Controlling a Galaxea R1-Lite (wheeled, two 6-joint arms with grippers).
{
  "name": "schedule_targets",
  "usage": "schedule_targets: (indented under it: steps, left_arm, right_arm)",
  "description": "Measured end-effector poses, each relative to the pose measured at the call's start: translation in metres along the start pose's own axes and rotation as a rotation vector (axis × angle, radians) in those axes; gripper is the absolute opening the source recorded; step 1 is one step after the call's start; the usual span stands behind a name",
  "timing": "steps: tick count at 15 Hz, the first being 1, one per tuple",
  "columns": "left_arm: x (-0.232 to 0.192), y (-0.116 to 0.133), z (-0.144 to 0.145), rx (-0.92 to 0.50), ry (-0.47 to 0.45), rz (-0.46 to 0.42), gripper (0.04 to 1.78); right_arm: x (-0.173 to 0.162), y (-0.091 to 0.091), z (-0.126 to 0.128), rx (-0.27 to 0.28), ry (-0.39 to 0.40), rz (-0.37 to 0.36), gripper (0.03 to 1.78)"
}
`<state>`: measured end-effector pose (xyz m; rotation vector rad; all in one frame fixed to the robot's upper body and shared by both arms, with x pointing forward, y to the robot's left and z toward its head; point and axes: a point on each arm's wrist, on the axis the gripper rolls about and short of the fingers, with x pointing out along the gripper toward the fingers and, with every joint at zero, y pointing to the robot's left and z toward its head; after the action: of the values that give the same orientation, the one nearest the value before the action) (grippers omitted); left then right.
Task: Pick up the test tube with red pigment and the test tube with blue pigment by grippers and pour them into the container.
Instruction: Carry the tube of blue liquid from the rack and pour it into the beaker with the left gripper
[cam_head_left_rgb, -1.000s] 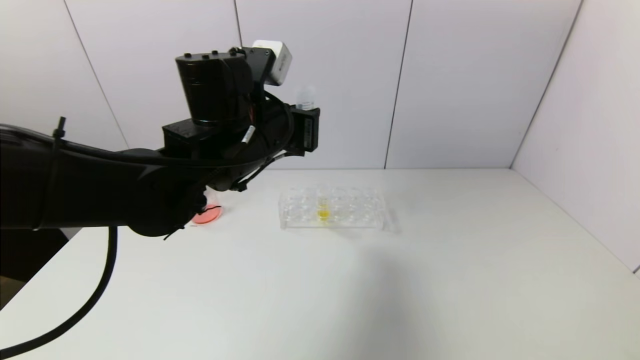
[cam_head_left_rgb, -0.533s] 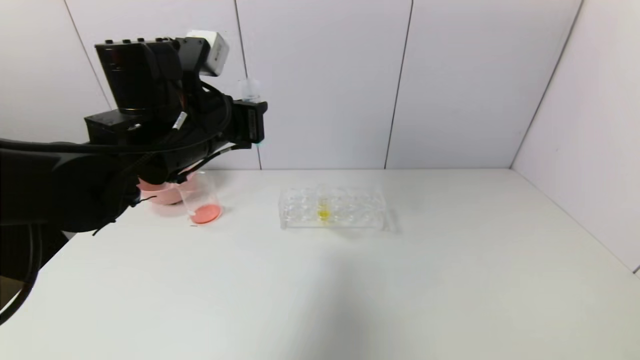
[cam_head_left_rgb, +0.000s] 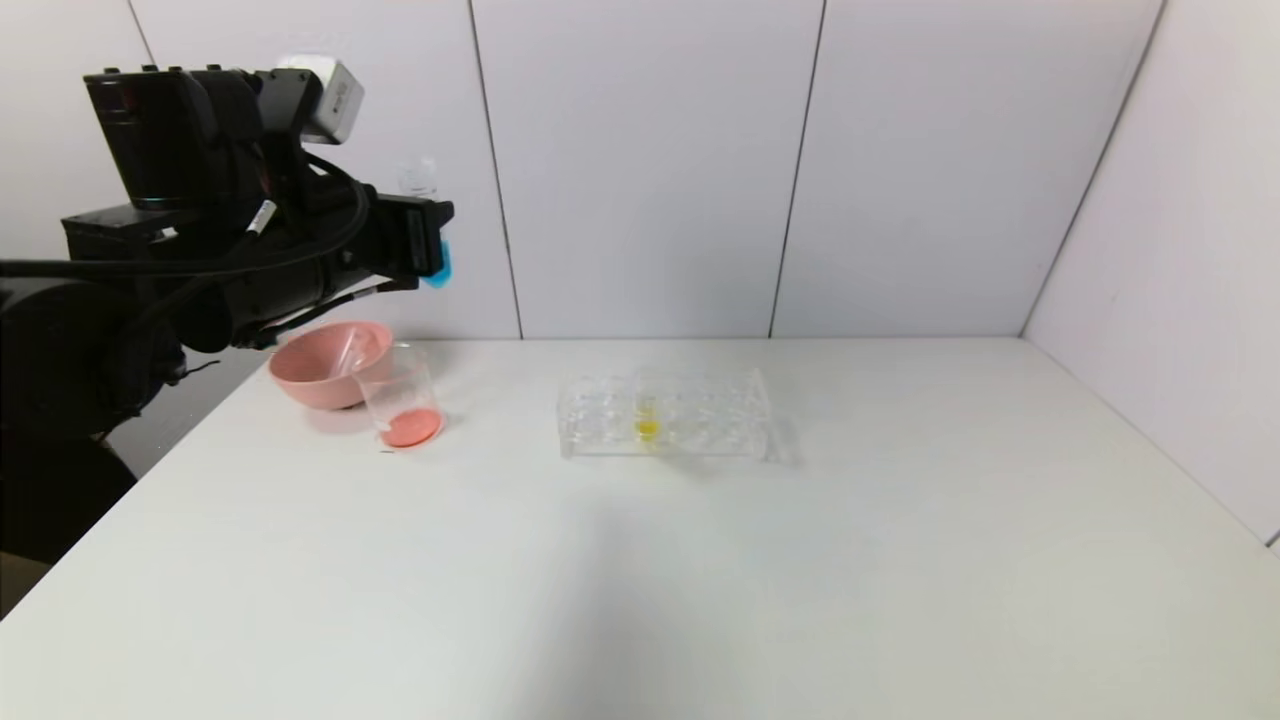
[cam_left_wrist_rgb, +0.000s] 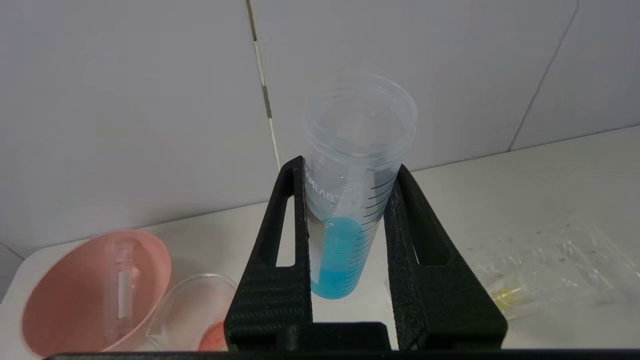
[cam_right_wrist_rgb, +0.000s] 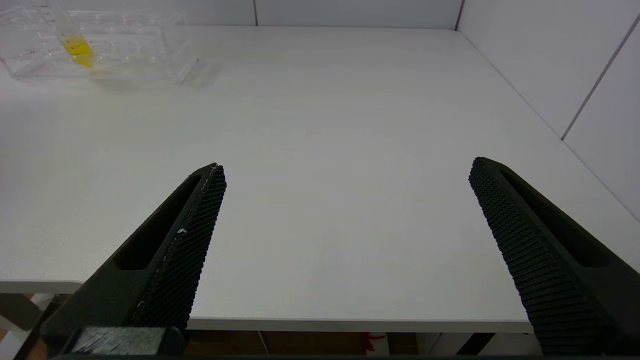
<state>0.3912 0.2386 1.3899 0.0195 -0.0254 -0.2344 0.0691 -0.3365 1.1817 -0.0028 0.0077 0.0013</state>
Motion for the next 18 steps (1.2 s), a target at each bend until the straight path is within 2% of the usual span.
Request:
schedule_targets:
  steps: [11,15,18]
  left_arm:
    - [0.017,0.093,-0.005,0.006,0.026,0.069,0.45]
    - [0.028,0.123,-0.001,0.029,0.020,0.040,0.45]
    - [0.030,0.148,-0.001,0.104,0.065,-0.010,0.45]
  right_arm:
    - [0.000,0.000,0.000,0.000,0.000,0.000,1.77]
    - [0.000,0.000,0.000,0.000,0.000,0.000,1.77]
    - [0.000,0.000,0.000,0.000,0.000,0.000,1.77]
